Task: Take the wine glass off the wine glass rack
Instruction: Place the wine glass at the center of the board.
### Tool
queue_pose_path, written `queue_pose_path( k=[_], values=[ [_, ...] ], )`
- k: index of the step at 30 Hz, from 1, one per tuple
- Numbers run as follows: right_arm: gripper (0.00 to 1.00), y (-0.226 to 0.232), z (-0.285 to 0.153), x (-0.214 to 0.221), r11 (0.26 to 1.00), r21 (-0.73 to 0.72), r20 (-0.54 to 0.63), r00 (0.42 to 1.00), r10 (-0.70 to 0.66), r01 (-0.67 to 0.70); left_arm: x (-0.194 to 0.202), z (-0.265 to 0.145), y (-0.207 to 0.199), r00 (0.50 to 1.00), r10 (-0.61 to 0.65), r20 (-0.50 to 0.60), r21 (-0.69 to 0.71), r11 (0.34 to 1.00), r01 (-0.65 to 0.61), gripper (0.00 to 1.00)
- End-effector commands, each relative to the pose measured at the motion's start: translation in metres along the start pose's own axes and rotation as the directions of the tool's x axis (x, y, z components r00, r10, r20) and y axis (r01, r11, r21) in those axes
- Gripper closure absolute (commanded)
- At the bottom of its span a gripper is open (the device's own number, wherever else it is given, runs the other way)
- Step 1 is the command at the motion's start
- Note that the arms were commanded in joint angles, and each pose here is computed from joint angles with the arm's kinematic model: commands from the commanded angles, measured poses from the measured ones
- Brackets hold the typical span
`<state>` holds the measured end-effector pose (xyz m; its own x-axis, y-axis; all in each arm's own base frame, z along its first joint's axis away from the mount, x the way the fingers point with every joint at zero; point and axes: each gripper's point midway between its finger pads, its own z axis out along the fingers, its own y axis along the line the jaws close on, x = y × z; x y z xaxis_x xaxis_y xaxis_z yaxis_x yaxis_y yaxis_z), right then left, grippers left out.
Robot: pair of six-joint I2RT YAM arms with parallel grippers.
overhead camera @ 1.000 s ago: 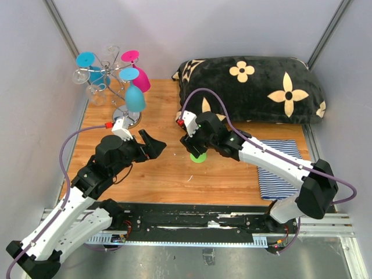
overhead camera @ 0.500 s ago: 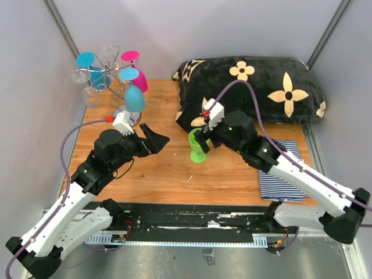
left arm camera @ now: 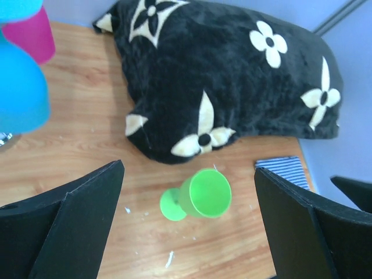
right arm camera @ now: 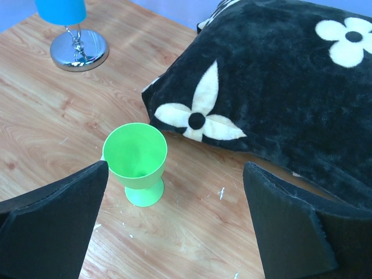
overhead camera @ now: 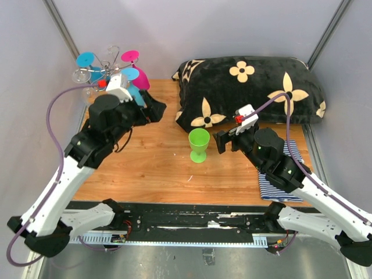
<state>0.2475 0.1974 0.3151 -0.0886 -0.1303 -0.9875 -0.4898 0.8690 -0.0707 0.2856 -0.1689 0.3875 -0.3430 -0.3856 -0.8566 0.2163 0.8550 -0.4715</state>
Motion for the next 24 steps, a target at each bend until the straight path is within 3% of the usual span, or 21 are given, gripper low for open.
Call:
queue_pose_path(
  k=[1, 6, 16, 24],
  values=[
    [0.02, -0.001, -0.002, -0.003, 0.999, 0.01, 0.021, 0.999, 0.04, -0.04, -0.02, 0.025, 0.011, 0.99, 0.134, -0.037, -0.084, 0.987, -0.136, 0.0],
    [0.02, 0.012, -0.005, -0.005, 0.996, -0.067, 0.037, 0.998, 0.059, -0.057, -0.054, 0.043, 0.014, 0.998, 0.063, -0.006, -0.029, 0.998, -0.063, 0.0],
    [0.02, 0.011, -0.008, 0.001, 0.995, -0.06, 0.011, 0.997, 0.078, -0.077, -0.099, 0.045, 0.074, 0.99, -0.061, 0.128, -0.148, 0.986, 0.08, 0.03],
    [0.02, 0.015, -0.006, 0.012, 0.996, -0.071, -0.054, 0.997, 0.059, -0.063, -0.114, 0.044, 0.086, 0.991, -0.032, 0.133, -0.193, 0.979, 0.058, 0.06]
  ],
)
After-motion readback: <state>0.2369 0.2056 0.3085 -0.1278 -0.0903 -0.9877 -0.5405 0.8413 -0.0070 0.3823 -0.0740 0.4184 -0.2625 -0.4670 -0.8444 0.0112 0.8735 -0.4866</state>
